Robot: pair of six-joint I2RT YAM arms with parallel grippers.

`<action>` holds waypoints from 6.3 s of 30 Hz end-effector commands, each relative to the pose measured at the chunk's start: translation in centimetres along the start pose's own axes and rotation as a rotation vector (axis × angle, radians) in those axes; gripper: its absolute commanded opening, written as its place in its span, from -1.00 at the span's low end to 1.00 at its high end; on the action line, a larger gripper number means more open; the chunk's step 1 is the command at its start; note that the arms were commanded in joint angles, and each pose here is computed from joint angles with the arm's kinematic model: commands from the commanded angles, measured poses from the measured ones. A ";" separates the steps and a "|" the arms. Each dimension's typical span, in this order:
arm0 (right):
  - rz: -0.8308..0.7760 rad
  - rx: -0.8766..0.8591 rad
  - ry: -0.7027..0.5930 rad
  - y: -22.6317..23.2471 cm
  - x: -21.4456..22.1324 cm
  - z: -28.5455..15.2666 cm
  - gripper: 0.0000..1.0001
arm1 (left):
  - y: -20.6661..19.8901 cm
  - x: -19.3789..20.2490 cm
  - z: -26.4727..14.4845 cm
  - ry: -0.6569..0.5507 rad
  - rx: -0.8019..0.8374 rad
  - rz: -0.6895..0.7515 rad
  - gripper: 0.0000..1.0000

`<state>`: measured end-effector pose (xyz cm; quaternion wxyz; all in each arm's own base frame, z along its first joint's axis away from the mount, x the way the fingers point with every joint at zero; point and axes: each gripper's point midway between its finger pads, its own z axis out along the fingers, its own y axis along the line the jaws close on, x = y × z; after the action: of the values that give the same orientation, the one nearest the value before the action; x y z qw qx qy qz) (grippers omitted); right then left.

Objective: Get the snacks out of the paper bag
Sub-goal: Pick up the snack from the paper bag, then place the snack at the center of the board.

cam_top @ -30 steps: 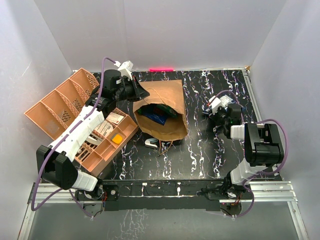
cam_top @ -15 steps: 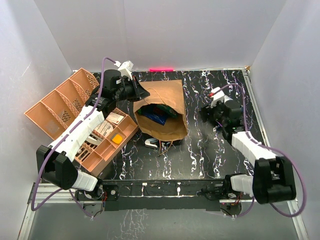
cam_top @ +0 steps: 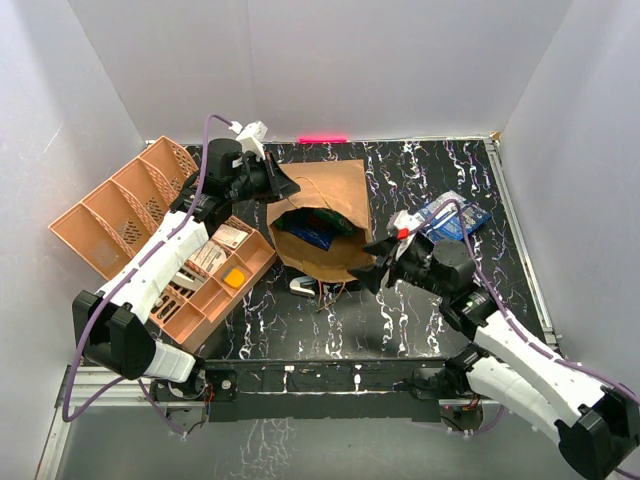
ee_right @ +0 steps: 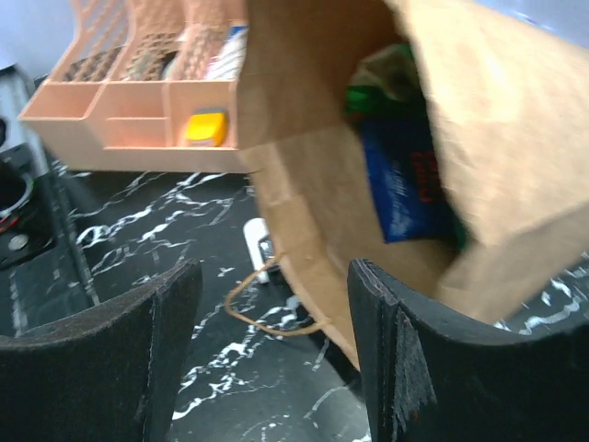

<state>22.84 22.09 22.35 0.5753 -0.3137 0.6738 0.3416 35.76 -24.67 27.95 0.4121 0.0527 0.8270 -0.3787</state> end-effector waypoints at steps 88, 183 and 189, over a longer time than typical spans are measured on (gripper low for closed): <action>-0.291 -0.273 0.058 7.8 -5.8 -0.7 -0.85 | -3.6 -3.7 -2.5 -0.084 0.083 0.056 -1.00; -0.689 0.479 0.368 -24.1 4.2 -5.5 0.36 | -5.0 -3.1 -4.2 -0.079 0.144 0.097 -1.00; -0.560 0.157 0.144 -13.6 0.9 -0.7 0.37 | -5.1 -3.0 -3.8 -0.063 0.154 0.081 -1.00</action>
<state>37.16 5.51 16.37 0.5853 -0.4314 0.6843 -0.0554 34.17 -24.91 32.25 0.4364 0.0930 0.7988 -0.4036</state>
